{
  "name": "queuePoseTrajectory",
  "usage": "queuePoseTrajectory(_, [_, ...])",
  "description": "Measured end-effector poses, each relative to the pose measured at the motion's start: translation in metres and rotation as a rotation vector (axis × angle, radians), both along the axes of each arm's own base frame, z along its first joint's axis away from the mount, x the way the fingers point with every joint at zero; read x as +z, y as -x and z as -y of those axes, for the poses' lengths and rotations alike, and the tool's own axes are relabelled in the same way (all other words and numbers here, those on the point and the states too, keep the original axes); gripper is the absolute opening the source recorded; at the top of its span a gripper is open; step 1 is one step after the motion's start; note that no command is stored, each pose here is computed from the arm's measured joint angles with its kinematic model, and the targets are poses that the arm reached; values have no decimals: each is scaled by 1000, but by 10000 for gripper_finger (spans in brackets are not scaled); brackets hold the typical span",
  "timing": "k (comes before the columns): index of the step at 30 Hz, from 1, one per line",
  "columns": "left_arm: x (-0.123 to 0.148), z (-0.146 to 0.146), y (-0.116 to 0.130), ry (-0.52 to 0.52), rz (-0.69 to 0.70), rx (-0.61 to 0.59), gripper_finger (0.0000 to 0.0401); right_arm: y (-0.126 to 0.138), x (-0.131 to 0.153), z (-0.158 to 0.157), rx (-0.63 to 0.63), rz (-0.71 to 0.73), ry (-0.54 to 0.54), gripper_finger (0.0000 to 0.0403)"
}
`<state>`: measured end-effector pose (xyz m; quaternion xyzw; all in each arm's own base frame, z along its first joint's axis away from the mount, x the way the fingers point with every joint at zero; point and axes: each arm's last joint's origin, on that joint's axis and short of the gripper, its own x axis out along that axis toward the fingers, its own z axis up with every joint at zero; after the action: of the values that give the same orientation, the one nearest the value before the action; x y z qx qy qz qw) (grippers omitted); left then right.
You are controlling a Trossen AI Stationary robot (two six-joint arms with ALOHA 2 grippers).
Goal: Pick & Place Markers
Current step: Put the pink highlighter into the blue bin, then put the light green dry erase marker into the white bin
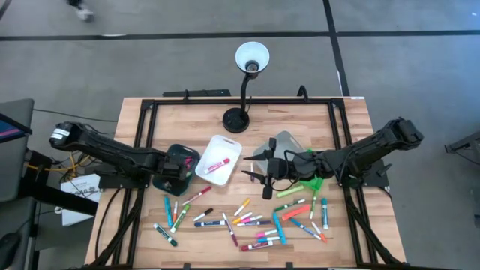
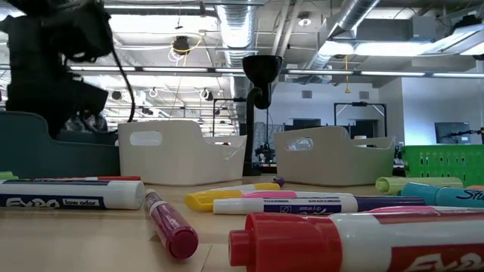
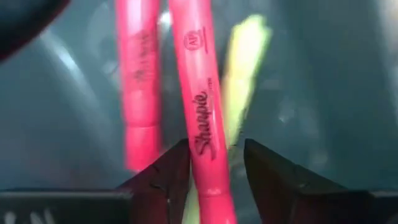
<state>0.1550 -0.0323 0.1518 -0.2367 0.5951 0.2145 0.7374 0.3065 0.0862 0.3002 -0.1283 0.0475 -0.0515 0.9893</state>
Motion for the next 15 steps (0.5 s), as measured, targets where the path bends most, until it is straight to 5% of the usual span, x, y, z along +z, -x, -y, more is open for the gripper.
queuePoseTrajectory(9, [57,5,-13,61,262,-34,137,0,0,0,1,-1,9,166])
queuePoseTrajectory(15, [64,16,-10,114,293,-27,132,0,0,0,1,-1,9,164])
